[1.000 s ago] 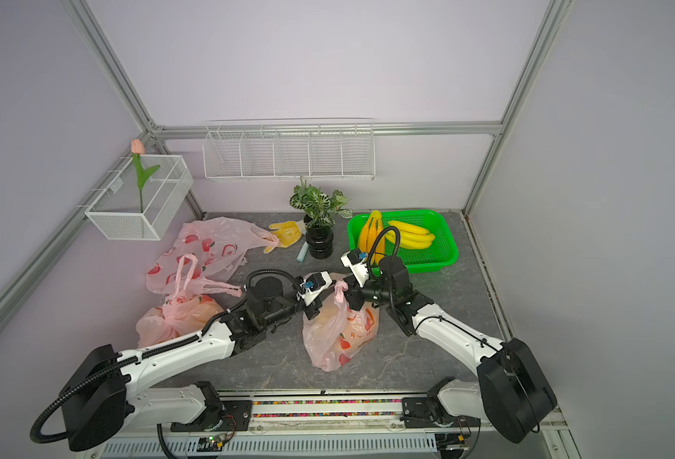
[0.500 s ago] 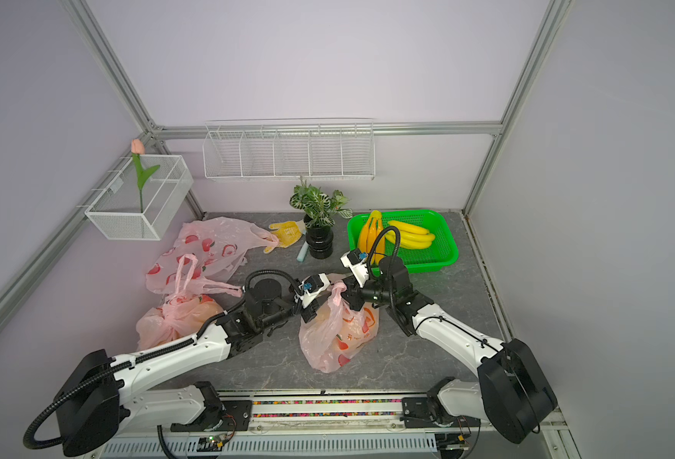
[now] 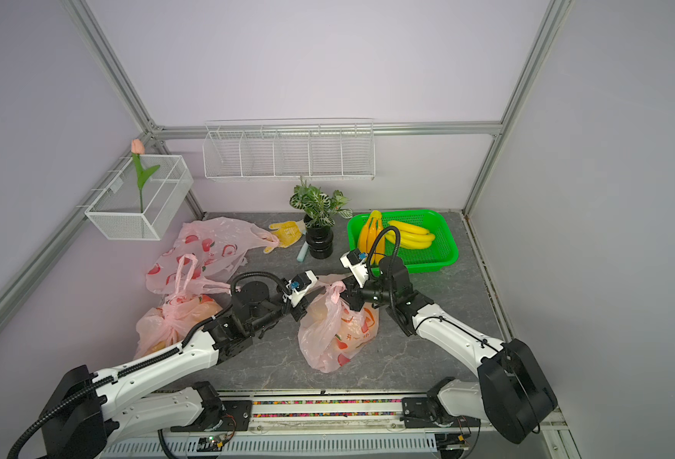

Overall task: Place the banana into a plastic bag & tie a knot
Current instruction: Cross the plastic bag at the center of the board.

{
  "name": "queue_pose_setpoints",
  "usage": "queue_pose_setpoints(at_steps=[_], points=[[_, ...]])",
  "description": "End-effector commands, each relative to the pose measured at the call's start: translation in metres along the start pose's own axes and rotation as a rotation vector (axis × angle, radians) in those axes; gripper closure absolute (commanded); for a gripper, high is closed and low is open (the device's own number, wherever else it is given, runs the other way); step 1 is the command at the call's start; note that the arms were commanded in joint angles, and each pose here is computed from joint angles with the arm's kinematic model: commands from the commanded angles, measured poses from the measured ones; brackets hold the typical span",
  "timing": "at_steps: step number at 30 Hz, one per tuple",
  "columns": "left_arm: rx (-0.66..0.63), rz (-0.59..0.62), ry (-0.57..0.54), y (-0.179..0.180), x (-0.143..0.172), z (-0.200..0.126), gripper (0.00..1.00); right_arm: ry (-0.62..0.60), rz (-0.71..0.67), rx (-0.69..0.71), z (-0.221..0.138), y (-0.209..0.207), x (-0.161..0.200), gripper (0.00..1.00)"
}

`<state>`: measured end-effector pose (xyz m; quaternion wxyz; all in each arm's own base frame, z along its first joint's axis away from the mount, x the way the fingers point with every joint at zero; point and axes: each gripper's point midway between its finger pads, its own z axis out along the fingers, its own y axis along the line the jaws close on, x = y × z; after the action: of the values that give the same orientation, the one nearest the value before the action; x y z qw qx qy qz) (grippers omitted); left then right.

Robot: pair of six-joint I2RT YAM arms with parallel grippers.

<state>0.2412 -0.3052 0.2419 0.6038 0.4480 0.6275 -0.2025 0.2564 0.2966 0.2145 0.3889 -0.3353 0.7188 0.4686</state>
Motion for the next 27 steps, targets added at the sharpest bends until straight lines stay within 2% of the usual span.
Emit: queue_pose_setpoints(at_steps=[1,7,12,21,27], points=[[0.005,0.009,0.057,0.000,0.011,0.009,0.70,-0.040,-0.042,-0.042,-0.001,0.013,-0.017,0.92],[0.118,0.062,0.050,-0.020,0.015,0.011,0.69,-0.042,-0.041,-0.037,-0.001,0.012,-0.017,0.92],[0.107,0.065,0.019,-0.018,0.007,0.010,0.65,-0.035,-0.038,-0.042,0.001,0.012,-0.016,0.91],[0.092,0.073,-0.034,-0.014,-0.016,0.007,0.65,0.001,-0.035,-0.029,0.007,0.009,-0.003,0.91],[0.123,0.074,-0.050,-0.020,-0.020,0.004,0.68,0.006,-0.036,-0.023,0.007,0.008,-0.001,0.91]])
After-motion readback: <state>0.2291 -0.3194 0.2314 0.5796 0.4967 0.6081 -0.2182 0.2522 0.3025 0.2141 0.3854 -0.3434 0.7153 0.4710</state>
